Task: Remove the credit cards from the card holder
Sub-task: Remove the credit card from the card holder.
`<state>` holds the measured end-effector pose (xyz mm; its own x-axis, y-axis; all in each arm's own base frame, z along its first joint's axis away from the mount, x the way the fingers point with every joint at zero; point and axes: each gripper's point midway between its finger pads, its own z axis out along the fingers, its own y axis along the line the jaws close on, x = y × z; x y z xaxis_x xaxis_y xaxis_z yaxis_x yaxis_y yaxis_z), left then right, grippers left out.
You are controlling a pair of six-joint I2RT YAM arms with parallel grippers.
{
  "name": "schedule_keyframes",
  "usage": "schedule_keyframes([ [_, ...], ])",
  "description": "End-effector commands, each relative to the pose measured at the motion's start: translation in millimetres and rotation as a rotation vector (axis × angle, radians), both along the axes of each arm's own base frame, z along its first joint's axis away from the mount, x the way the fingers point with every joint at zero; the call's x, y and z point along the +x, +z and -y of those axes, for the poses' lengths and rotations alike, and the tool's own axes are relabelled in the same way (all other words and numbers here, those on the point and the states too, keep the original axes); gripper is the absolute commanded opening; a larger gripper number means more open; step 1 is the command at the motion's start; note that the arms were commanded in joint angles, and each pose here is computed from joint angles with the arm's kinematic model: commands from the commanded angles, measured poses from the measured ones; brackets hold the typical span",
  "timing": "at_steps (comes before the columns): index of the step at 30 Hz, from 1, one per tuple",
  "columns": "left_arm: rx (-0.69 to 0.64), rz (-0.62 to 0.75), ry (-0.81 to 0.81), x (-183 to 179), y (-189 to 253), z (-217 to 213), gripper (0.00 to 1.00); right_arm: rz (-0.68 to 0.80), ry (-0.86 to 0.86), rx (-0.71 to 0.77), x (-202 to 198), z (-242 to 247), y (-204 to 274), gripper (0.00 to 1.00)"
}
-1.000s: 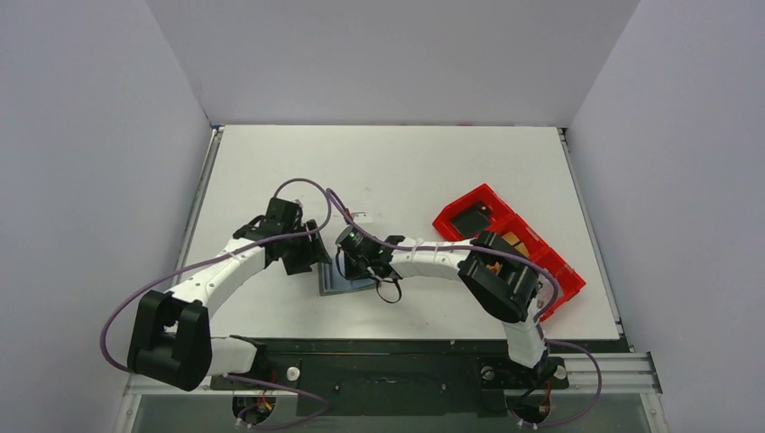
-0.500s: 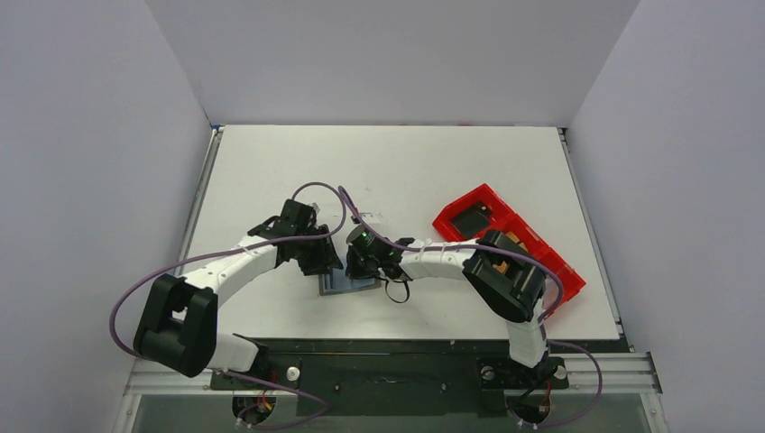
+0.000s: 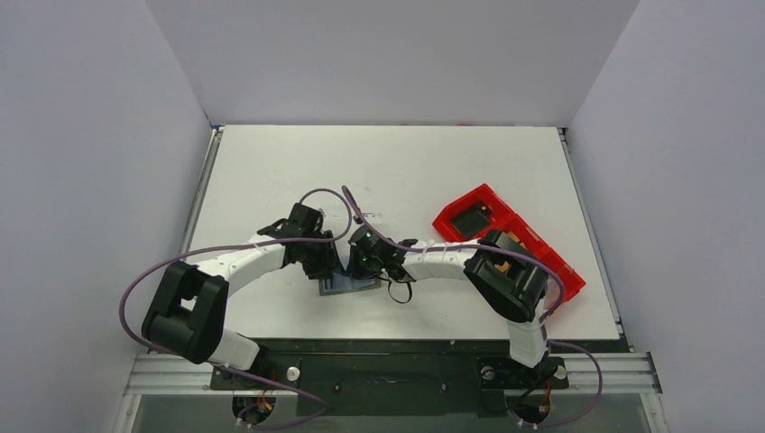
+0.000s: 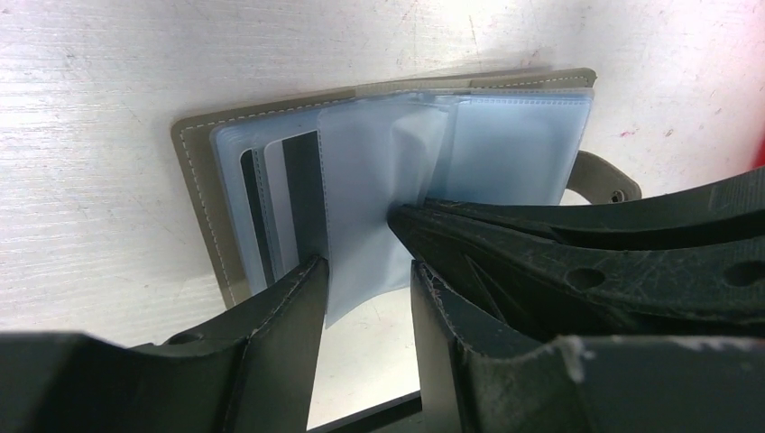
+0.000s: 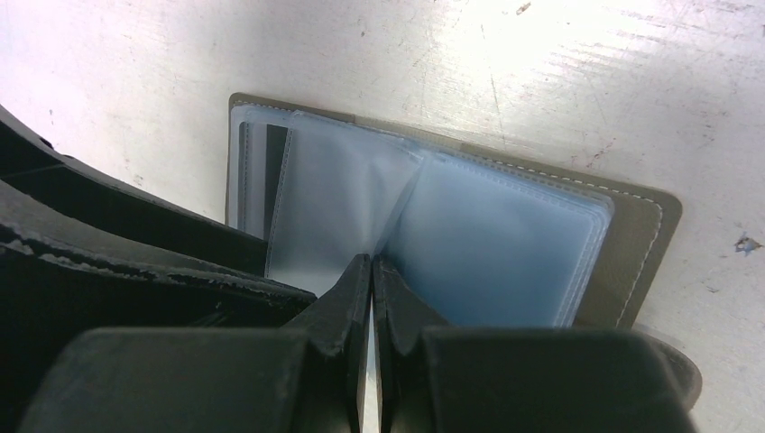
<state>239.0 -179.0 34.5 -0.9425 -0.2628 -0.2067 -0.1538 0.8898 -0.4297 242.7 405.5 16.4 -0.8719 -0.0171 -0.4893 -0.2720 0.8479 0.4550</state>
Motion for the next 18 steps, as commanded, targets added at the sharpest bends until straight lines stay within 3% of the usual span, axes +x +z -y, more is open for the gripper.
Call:
schedule_keyframes([
  [1, -0.003, 0.04, -0.005, 9.3, 2.6, 5.4, 0.36, -0.116, 0.009, -0.205, -28.5, 49.2, -48.5, 0.0],
  [7, 0.004, 0.02, -0.003, 6.1, -3.1, 6.3, 0.31, -0.11, 0.022, -0.187, -27.8, 44.7, -40.0, 0.0],
  [11, 0.005, 0.028, 0.003, 6.7, 0.8, 6.5, 0.17, -0.085, 0.035, -0.156, -23.8, 37.6, -20.2, 0.0],
  [13, 0.001, 0.038, 0.007, 7.4, 5.4, 6.6, 0.03, -0.067, 0.041, -0.144, -20.8, 33.5, -7.5, 0.0],
  [14, 0.002, 0.041, 0.008, 7.6, 6.9, 6.9, 0.0, -0.059, 0.047, -0.146, -20.3, 34.0, -1.8, 0.0],
  [18, -0.001, 0.055, 0.003, 3.5, 16.4, 10.8, 0.0, -0.017, 0.051, -0.116, -13.9, 27.4, 27.7, 0.12],
])
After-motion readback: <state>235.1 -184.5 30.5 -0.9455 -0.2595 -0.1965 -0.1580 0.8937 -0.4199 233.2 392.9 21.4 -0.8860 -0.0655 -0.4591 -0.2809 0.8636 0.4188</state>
